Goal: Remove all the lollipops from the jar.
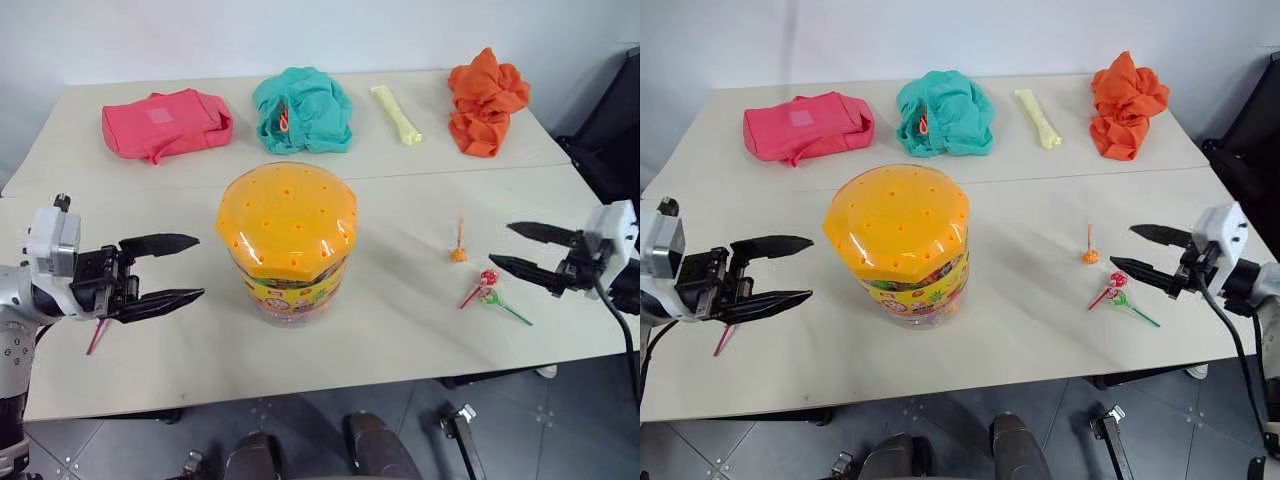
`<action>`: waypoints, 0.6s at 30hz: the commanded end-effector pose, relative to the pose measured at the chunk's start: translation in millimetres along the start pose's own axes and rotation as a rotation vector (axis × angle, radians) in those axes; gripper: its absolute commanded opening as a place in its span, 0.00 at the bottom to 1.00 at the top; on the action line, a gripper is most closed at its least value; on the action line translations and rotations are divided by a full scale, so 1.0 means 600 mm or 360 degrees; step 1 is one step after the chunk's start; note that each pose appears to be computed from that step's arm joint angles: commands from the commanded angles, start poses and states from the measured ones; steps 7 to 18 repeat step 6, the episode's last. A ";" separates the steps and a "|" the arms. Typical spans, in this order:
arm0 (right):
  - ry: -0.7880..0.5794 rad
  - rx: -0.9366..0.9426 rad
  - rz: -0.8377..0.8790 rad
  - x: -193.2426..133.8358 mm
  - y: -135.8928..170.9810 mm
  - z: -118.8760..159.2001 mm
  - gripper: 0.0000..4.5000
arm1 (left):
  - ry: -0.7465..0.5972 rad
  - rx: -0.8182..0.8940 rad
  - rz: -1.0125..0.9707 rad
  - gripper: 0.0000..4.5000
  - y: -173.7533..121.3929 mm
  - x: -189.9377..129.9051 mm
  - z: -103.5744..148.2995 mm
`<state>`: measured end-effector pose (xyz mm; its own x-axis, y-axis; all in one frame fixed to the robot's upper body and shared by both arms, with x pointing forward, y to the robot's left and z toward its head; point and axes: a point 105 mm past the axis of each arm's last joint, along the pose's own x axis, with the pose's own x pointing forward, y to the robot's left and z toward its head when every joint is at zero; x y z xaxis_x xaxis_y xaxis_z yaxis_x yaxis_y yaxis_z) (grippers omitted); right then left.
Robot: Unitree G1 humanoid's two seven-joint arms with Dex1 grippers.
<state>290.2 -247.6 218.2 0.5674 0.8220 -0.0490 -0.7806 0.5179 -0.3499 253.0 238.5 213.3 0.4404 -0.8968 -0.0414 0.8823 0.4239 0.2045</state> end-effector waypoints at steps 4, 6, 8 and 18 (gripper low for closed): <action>-0.0176 -0.0235 0.0455 0.065 0.114 0.034 0.99 | 0.0082 0.0060 0.0304 0.86 0.021 -0.031 -0.028; -0.0217 -0.0248 0.0445 0.087 0.134 0.022 0.99 | 0.0216 0.0073 0.0456 0.86 0.026 -0.049 -0.064; -0.0217 -0.0248 0.0445 0.087 0.134 0.022 0.99 | 0.0216 0.0073 0.0456 0.86 0.026 -0.049 -0.064; -0.0217 -0.0248 0.0445 0.087 0.134 0.022 0.99 | 0.0216 0.0073 0.0456 0.86 0.026 -0.049 -0.064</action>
